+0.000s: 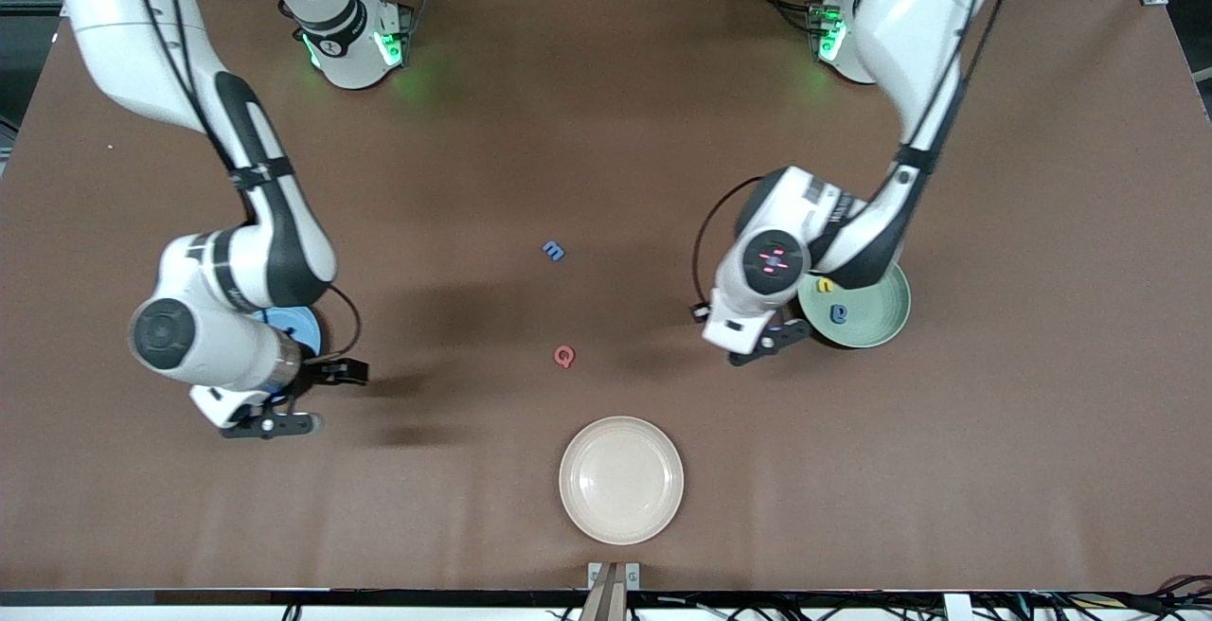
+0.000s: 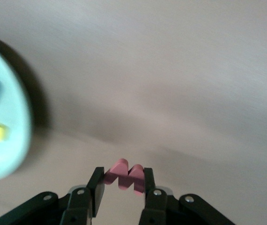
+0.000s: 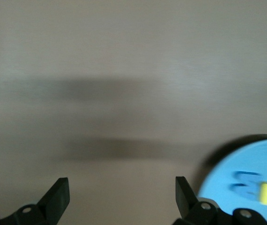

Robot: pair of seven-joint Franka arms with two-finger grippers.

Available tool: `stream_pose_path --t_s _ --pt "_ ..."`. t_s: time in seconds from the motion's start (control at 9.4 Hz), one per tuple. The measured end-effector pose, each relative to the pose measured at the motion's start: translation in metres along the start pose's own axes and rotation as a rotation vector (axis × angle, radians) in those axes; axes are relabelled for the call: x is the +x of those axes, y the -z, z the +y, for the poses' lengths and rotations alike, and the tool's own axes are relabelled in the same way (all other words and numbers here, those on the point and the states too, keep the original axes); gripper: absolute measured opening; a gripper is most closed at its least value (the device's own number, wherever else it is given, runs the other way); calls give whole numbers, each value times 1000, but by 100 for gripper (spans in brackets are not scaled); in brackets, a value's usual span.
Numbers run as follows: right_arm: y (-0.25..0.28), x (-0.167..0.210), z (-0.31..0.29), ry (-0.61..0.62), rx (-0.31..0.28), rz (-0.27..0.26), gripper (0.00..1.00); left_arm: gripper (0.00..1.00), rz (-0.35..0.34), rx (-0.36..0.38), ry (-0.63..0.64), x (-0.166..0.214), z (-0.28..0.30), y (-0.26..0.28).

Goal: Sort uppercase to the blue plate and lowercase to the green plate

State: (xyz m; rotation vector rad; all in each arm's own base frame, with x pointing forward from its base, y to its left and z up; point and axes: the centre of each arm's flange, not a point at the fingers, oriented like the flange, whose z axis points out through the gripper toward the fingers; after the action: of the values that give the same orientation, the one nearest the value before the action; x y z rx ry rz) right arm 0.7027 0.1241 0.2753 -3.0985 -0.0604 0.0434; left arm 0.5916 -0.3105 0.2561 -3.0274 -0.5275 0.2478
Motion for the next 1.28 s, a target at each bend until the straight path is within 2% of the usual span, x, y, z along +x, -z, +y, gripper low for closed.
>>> stream_pose_path --t_s 0.21,0.53,0.75,1.06,1.17,1.28 --pt "-17 2 -56 -14 1 4 100 38 -10 47 -83 19 -68 2" --pt "-52 -9 -156 -59 0 1 100 38 -5 111 -167 8 -124 -11" --pt "-70 -18 -210 -91 2 10 100 38 31 87 -224 -1 -141 -33" --pt "-94 -32 -264 -81 10 45 100 38 36 70 -279 -4 -173 -51" --pt "-102 -39 -275 -82 0 47 100 50 39 69 -289 -6 -172 -48" --pt "-107 -45 -285 -81 -11 50 100 66 44 67 -294 -8 -170 -46"
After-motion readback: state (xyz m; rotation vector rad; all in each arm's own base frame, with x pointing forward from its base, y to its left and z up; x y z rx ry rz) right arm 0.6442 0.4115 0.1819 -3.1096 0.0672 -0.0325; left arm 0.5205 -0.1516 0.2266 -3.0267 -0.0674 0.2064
